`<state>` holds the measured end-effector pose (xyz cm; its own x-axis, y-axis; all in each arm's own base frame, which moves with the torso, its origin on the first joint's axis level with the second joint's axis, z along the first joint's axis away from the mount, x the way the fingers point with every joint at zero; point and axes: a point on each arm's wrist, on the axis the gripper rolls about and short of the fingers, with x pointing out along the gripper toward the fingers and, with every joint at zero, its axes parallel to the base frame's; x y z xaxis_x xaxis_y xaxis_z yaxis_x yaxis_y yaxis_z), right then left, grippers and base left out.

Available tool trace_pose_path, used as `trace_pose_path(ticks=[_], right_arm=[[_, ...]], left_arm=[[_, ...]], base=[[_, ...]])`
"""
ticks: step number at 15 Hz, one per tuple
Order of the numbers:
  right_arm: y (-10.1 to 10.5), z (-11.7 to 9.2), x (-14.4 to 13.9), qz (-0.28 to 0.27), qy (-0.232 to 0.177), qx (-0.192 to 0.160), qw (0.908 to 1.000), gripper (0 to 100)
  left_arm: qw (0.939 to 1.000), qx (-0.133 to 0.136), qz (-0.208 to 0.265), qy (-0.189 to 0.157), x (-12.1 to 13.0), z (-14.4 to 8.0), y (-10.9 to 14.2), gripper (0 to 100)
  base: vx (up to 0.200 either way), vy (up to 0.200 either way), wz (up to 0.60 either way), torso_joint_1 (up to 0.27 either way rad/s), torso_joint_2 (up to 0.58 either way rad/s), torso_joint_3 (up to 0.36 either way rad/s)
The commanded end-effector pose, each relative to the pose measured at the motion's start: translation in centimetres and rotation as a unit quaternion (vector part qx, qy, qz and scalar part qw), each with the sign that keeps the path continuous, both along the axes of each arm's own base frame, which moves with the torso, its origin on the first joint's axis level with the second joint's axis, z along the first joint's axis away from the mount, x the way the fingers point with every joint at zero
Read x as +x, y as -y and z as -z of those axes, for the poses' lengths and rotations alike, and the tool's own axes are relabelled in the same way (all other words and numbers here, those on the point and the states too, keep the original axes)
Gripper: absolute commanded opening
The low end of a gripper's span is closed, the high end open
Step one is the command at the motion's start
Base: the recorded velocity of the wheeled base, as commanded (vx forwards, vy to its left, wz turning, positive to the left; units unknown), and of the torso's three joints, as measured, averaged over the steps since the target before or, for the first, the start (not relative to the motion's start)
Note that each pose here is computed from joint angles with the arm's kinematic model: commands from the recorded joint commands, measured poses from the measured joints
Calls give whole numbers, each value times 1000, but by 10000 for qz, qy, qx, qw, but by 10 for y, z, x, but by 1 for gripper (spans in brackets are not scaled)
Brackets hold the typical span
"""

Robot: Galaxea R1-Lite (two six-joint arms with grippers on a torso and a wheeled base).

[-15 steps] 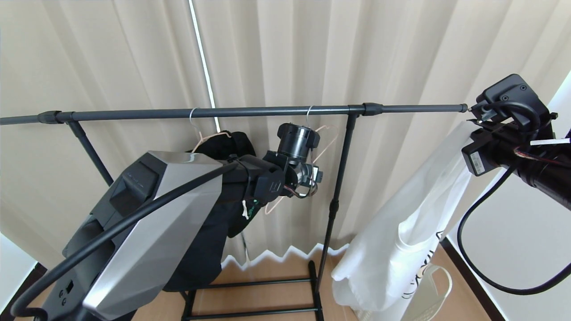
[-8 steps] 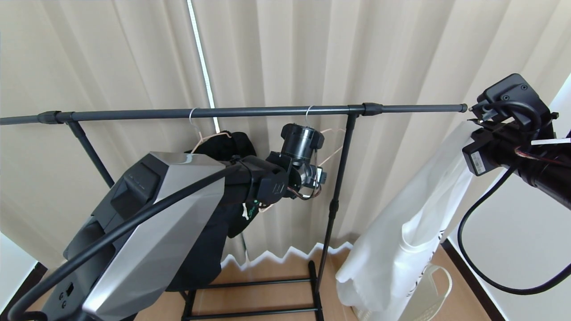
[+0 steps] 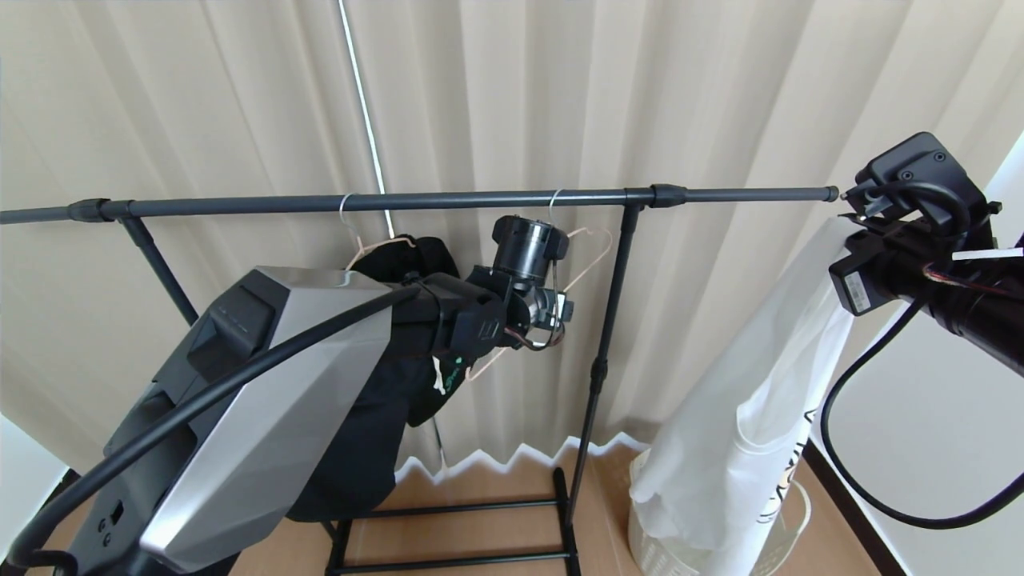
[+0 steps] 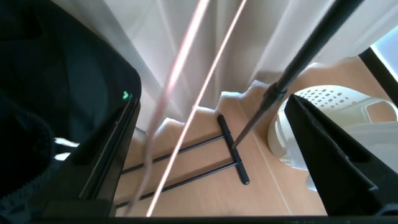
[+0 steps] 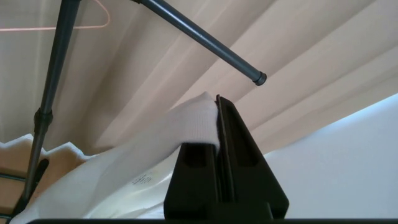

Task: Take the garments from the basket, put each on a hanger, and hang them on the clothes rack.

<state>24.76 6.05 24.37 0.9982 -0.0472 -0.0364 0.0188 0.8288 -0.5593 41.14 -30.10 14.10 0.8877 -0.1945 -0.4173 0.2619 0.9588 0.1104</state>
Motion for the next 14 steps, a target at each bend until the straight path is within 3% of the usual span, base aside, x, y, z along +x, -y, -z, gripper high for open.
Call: trace_pose_path(ticks=[1,13,14], right_arm=[[0,1,0,-5,-8,-6,10000,0],[0,1,0,-13,-15,-8,10000,0],[0,1,0,-13,-15,-8,10000,0]], left_arm=[[10000,16,-38,-23,1,0,-4,100],[9996,66,-134,-247,5,20,-7,100],[9995,71,-145,-258,5,21,-7,0]], base=[[0,0,0,0,0,0],[0,0,0,0,0,0],[0,0,0,0,0,0]])
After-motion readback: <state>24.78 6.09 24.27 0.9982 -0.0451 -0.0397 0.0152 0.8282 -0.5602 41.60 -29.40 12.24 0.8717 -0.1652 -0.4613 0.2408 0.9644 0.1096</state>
